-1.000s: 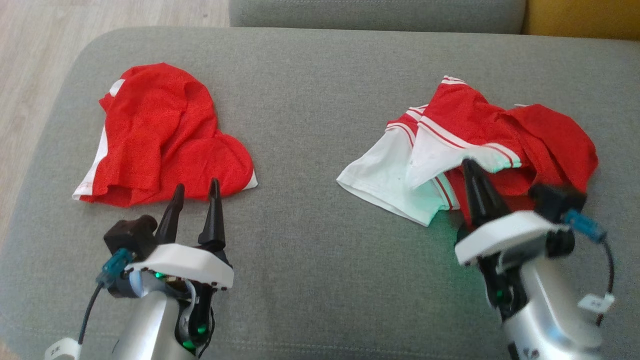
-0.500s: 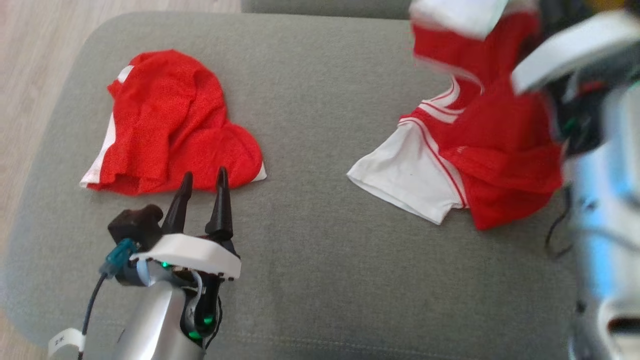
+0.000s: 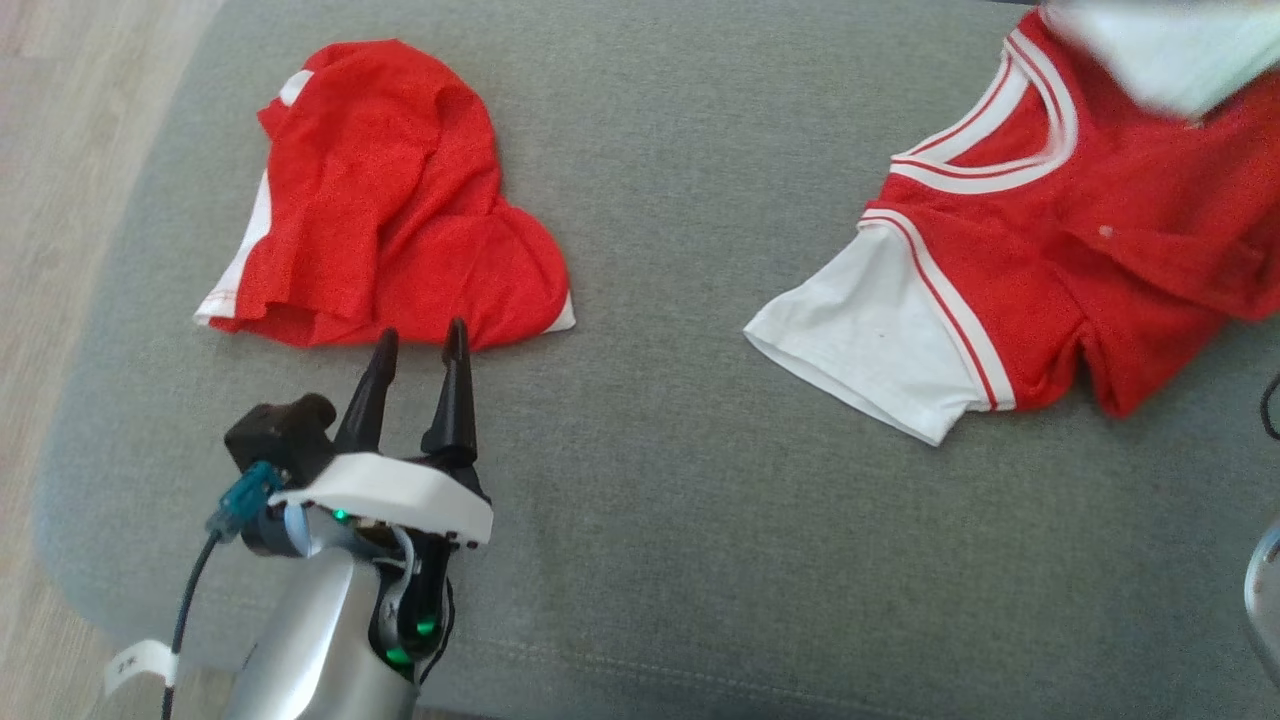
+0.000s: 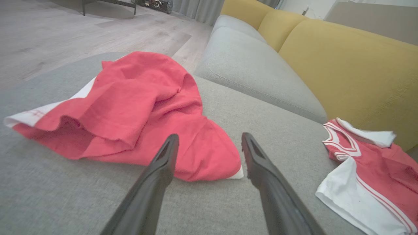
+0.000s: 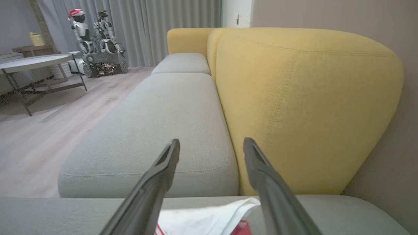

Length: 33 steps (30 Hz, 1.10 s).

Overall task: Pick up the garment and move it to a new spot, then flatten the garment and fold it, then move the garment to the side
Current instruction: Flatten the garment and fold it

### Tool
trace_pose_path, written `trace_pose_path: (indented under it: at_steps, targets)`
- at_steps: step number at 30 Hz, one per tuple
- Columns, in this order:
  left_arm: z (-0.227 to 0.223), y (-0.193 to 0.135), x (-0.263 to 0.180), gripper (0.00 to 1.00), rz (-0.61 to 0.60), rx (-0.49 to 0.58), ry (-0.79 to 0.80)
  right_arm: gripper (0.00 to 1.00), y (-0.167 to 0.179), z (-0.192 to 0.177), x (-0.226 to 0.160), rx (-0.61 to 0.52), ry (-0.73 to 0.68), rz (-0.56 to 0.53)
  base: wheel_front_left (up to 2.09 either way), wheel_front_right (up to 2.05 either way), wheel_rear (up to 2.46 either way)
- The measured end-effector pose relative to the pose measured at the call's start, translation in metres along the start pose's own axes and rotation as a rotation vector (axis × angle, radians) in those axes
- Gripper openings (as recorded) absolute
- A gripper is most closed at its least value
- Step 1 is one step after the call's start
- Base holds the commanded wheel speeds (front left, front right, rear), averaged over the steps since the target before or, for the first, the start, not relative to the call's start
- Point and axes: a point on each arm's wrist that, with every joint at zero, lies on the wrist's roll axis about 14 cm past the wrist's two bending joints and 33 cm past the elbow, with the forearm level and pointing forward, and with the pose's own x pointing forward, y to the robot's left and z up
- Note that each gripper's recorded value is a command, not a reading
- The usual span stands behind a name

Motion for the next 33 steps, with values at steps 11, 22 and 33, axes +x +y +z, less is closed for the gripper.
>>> trace_pose_path:
  at_steps: [11,22,33]
  targets:
    - [0.008,-0.031,0.012,1.0,-0.087,-0.002,-0.027,1.0,0.005,-0.015,-0.035,-0.019,-0.055,0.017,0.0,0.0,0.0]
    - [0.014,-0.074,0.012,1.0,-0.196,-0.017,-0.047,1.0,0.01,-0.065,-0.136,-0.002,-0.091,0.089,0.0,0.0,0.0]
    - [0.001,-0.095,0.008,1.0,-0.254,-0.013,-0.013,1.0,0.013,-0.107,-0.21,0.037,-0.043,0.084,0.0,0.0,0.0]
